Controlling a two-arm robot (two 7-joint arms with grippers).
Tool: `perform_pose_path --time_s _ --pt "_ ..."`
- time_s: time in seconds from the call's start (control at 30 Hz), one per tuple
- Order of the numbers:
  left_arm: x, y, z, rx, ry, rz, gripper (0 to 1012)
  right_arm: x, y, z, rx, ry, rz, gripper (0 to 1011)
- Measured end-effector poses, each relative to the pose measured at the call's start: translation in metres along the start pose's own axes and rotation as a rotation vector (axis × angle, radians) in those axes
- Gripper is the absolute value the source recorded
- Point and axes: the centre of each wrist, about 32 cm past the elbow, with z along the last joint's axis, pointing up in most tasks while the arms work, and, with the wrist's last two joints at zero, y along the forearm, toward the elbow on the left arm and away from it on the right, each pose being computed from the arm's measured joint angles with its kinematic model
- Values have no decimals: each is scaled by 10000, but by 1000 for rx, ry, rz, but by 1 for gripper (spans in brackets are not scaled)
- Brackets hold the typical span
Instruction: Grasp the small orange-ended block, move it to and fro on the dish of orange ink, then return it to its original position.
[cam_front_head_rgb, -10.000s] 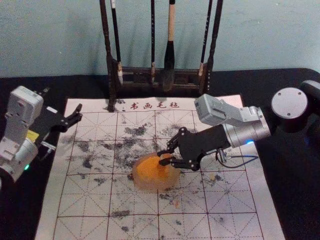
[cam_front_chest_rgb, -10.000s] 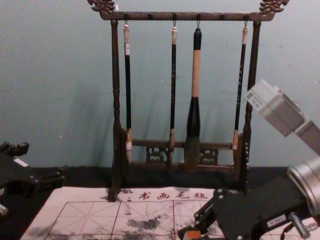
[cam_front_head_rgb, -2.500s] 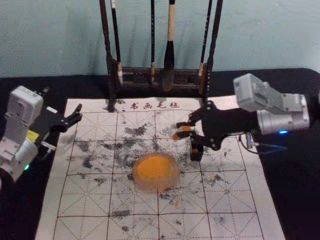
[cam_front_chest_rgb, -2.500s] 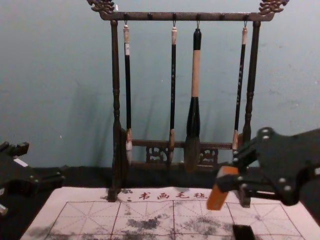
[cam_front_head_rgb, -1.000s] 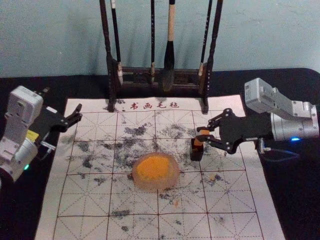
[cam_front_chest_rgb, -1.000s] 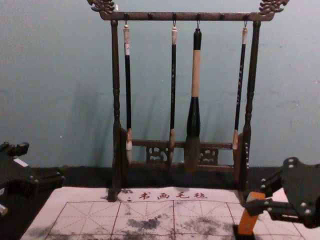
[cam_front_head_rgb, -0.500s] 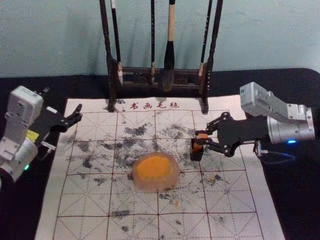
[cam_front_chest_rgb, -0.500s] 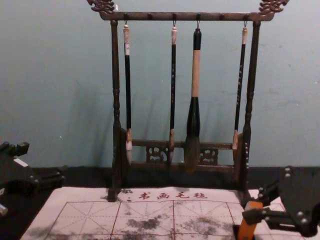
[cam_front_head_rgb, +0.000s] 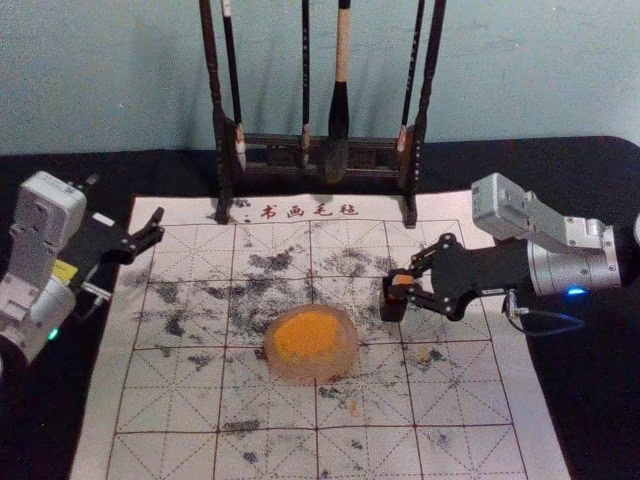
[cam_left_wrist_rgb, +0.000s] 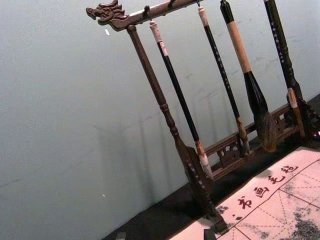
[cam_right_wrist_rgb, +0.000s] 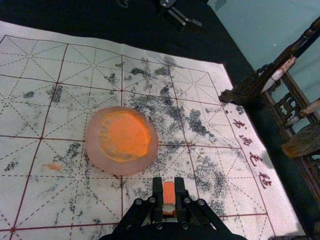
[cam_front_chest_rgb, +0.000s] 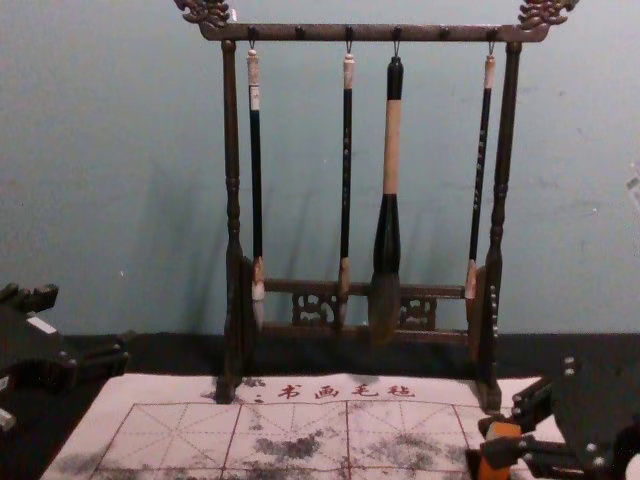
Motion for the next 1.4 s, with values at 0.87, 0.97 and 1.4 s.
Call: perform_pose_path --time_s 0.87,0.97,1.4 --pt "0 0 0 0 0 0 1001 6 14 -9 -2 1 -2 335" --pt "0 0 0 0 0 0 1001 6 12 -9 -2 1 -2 435" --pt "0 0 0 0 0 0 1002 6 11 -8 -1 1 -2 838"
